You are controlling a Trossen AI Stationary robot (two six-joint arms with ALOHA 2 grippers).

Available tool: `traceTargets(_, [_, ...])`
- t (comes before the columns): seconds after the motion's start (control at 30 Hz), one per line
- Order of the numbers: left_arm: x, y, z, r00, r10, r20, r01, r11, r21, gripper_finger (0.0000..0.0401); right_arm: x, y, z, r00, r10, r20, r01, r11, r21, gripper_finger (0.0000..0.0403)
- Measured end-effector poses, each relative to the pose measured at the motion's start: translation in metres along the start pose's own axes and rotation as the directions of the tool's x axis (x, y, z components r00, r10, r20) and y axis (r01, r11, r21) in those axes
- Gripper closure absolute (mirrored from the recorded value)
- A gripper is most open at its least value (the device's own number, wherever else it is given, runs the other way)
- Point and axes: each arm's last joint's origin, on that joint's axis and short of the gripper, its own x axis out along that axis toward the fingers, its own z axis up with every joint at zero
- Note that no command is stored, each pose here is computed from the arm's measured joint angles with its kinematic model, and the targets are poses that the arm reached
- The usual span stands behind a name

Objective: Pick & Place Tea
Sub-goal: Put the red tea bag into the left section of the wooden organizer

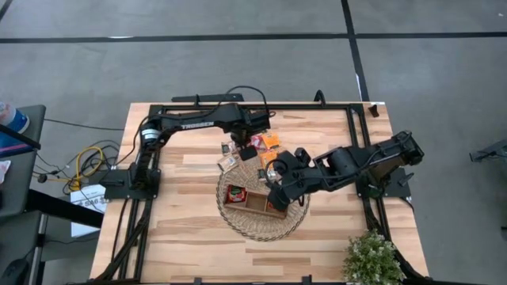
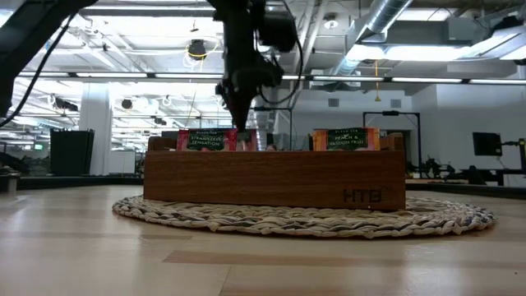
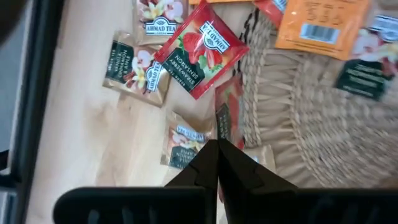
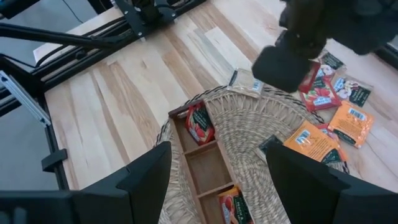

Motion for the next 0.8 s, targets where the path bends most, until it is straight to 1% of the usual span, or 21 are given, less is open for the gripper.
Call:
traceTargets(0.23, [-0.045,-0.004,-0.021,0.999,-0.011,0.031,0.01,1.0,0.015,0.0401,-0.006,0.006,-0.009,0.999,-0.035,0.016,0.035,0.999,-0.01,0.0148])
traceTargets(0.37, [-0.075,-0.012,-0.037,0.997,-0.021,0.071,0.019,0.999,0.036,0.0401,-0.016,0.008,-0.015,0.998,-0.054,0.037,0.055,0.999,-0.004,0.0148])
traceTargets(0.53, [-0.104,-0.022,-0.059,0.995,-0.033,0.098,0.031,0.999,0.026,0.0401,-0.026,0.011,-0.021,0.995,-0.064,0.079,0.064,0.998,0.005,0.0148])
traceTargets(0.67, [-0.123,-0.039,-0.074,0.989,-0.08,0.121,0.079,0.997,0.012,0.0401,-0.03,0.014,-0.025,0.995,-0.056,0.086,0.057,0.998,-0.006,0.0148])
traceTargets(0.8, [-0.134,-0.063,-0.087,0.984,-0.116,0.135,0.111,0.993,0.045,0.0401,-0.032,0.015,-0.026,0.994,-0.056,0.098,0.056,0.998,-0.001,0.0148])
